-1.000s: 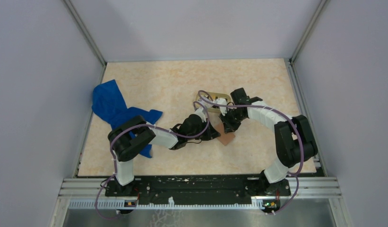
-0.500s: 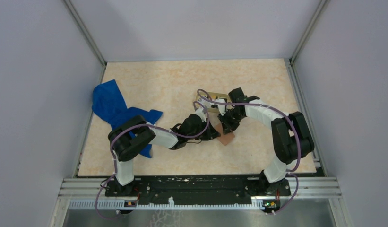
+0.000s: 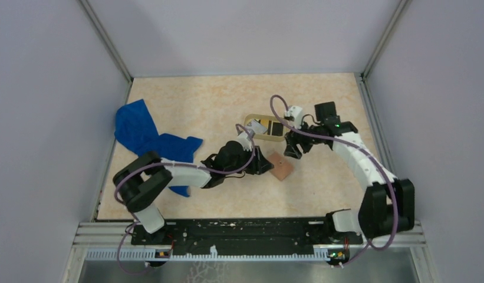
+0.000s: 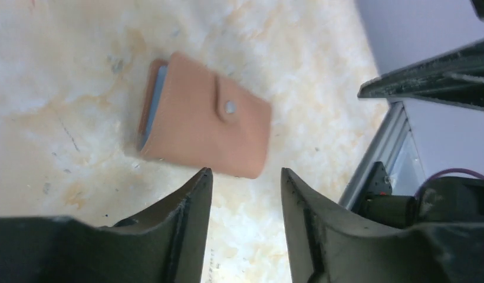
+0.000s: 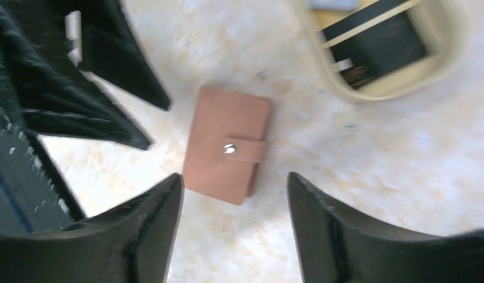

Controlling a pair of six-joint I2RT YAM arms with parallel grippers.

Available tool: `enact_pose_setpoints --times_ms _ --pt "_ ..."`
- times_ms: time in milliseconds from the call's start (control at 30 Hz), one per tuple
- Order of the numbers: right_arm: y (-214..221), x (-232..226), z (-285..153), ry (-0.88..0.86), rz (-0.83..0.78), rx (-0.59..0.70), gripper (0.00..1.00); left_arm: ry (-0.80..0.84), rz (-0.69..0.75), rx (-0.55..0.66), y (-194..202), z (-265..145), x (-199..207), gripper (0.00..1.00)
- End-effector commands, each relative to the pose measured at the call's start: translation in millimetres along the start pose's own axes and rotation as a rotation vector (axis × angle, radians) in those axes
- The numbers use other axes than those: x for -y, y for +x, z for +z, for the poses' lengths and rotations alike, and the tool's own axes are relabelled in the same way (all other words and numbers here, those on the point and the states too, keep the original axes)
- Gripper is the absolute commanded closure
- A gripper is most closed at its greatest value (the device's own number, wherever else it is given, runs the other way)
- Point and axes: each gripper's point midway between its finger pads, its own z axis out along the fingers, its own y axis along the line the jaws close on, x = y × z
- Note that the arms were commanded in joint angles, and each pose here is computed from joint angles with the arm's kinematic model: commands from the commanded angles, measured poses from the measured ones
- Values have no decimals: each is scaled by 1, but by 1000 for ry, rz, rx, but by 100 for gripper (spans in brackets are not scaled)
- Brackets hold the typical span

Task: Put the credit cards into the card holder
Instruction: Reset both arms

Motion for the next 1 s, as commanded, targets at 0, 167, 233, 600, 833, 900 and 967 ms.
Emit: enact_pose_setpoints --times_ms 0,167,233,600,833,900,967 --pt "-43 16 -61 174 -156 235 24 35 185 98 -41 -33 27 41" --pt "-82 42 -152 577 -54 566 2 -17 320 250 -86 -89 38 5" --pt "-89 35 -178 636 -29 646 2 11 352 315 -103 -115 47 1" --pt "-141 -22 -245 548 173 828 2 259 390 506 -137 -242 119 1" --pt "-133 -38 -219 427 15 768 2 215 380 526 -134 -255 107 1" --pt "-111 -38 -184 335 -117 671 2 150 353 495 -126 -240 86 1" --pt "-93 -36 -159 274 -165 618 2 68 312 457 -116 -222 61 1"
